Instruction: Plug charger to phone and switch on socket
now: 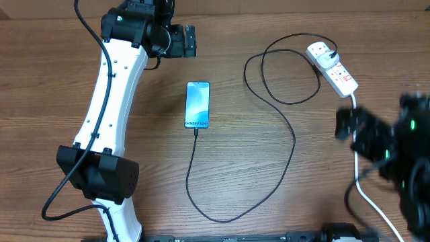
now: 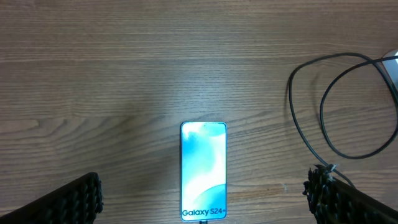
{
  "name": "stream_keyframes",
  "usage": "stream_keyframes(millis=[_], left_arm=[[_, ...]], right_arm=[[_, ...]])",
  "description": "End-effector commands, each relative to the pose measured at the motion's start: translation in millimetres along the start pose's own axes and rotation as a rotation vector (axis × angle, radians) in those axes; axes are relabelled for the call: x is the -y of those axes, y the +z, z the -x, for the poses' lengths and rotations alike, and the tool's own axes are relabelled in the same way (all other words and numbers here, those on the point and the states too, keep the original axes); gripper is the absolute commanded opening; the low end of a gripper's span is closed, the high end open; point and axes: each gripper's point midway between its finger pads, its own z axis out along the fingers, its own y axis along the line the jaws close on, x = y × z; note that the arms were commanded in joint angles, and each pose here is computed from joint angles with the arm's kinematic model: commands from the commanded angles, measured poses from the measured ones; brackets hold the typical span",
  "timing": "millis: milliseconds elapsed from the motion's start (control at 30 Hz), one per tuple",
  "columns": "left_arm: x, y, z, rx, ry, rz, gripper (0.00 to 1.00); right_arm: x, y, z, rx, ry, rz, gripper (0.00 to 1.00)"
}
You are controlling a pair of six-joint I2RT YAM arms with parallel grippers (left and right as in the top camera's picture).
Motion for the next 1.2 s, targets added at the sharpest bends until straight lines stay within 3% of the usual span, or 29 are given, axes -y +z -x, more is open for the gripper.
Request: stream_keyframes(millis=[0,233,1167], left_arm=[[-3,5,-1,-0.007,-0.003,0.016,1.0],[-3,5,-1,-0.007,-0.003,0.016,1.0],[-3,5,-1,-0.007,-0.003,0.016,1.0]], right_arm=[[14,1,-23,-0.075,0.008,-0.048,1.0],[16,-6,-67,-0.276,0.029,-0.036,1.0],[19,-7,-70,-0.286,0.019,-0.046,1.0]])
